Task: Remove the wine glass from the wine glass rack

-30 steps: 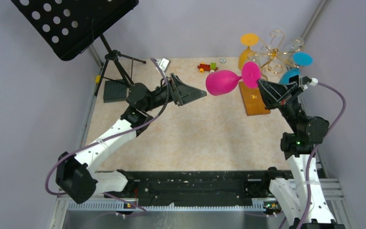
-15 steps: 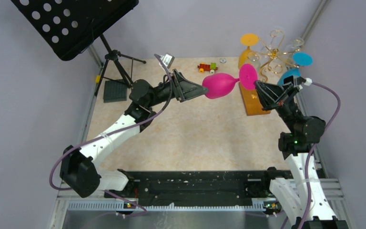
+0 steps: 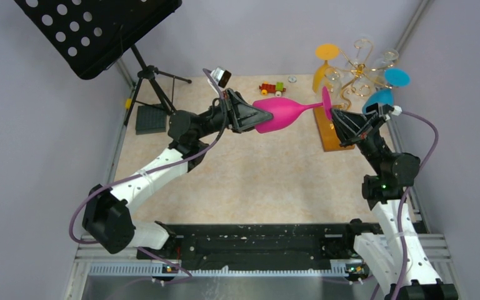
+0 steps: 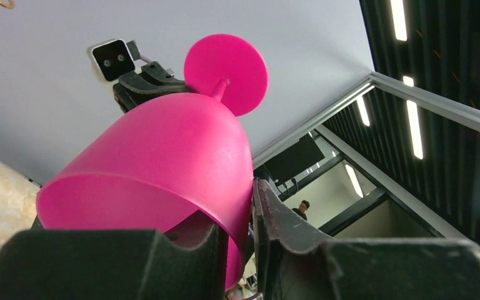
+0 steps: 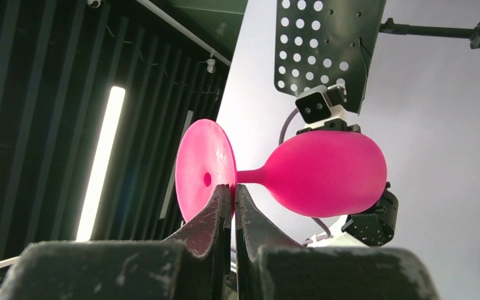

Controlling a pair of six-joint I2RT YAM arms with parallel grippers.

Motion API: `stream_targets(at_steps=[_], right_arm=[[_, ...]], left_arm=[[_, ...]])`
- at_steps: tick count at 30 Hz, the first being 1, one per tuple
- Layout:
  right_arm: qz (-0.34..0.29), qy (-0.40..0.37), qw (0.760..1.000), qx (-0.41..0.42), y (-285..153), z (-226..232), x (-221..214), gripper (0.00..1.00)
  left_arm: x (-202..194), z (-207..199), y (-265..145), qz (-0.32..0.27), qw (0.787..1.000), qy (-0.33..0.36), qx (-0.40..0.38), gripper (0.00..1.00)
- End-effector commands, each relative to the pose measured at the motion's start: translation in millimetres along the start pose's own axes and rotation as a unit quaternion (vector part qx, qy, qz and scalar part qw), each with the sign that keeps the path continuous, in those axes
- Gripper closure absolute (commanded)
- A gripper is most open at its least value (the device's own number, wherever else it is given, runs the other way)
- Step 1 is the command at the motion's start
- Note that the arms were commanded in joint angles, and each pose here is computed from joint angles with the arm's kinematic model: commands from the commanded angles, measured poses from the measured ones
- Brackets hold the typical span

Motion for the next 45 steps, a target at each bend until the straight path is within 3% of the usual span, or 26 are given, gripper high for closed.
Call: stream_targets(at_steps=[1, 10, 12, 14, 16, 17, 19, 21, 24, 26, 30, 36, 39, 43, 45], right_arm=[[-0.004, -0.017, 1.0, 0.013, -2, 1, -2, 1.0], [-0.02, -0.004, 1.0, 0.015, -5, -1, 0, 1.0], [-0.023, 0.0, 1.0, 0.014, -5, -2, 2, 1.0], [-0.016, 0.001, 1.0, 0.008, -3, -5, 2, 1.0], [-0.013, 0.003, 1.0, 0.004, -2, -8, 2, 1.0], [-0.014, 0.001, 1.0, 0.002, -2, -9, 3, 0.91], [-0.015, -0.003, 1.0, -0.019, -1, -16, 4, 0.63], [-0.012, -0.008, 0.998, -0.062, 1, -27, 4, 0.46], [-0.017, -0.024, 0.991, -0.133, 0, -42, 5, 0.34], [-0.028, -0.047, 0.983, -0.173, -2, -50, 8, 0.33], [-0.051, -0.107, 0.961, -0.249, -10, -62, 16, 0.32], [-0.076, -0.158, 0.937, -0.302, -24, -71, 22, 0.4], [-0.086, -0.185, 0.925, -0.32, -29, -70, 25, 0.4], [-0.088, -0.203, 0.919, -0.325, -32, -69, 25, 0.41], [-0.084, -0.203, 0.919, -0.327, -34, -70, 24, 0.42]], left_arm=[[-12, -34, 2, 0.027, 0.998, 0.038, -0.044, 0.78], [-13, -31, -1, 0.015, 0.998, 0.064, -0.014, 0.76], [-13, -32, -2, 0.011, 0.997, 0.071, -0.011, 0.84], [-14, -34, -2, 0.01, 0.997, 0.076, -0.011, 0.99], [-13, -34, -2, 0.008, 0.997, 0.081, -0.008, 1.0], [-12, -34, -2, 0.006, 0.996, 0.087, -0.005, 1.0], [-11, -35, -1, 0.001, 0.995, 0.1, 0.003, 1.0], [-6, -33, -1, -0.007, 0.992, 0.124, 0.025, 1.0], [7, -26, -4, -0.032, 0.98, 0.173, 0.096, 1.0], [21, -19, -13, -0.069, 0.959, 0.215, 0.171, 1.0], [51, 6, -47, -0.127, 0.883, 0.285, 0.349, 1.0], [73, 58, -96, -0.067, 0.766, 0.313, 0.557, 1.0], [80, 83, -113, -0.029, 0.726, 0.3, 0.618, 1.0], [88, 118, -132, 0.022, 0.688, 0.266, 0.675, 1.0], [99, 136, -147, 0.02, 0.648, 0.253, 0.718, 1.0]])
Point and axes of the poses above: each gripper's point midway between its finger pads, its own y axis out along the fingers, its own z axis along the line the jaws close on, x = y × z, the point moved 4 cm from there along -y, back along the fingers, and after that the axes turned 12 degrees about -y, right-handed, at the moved point
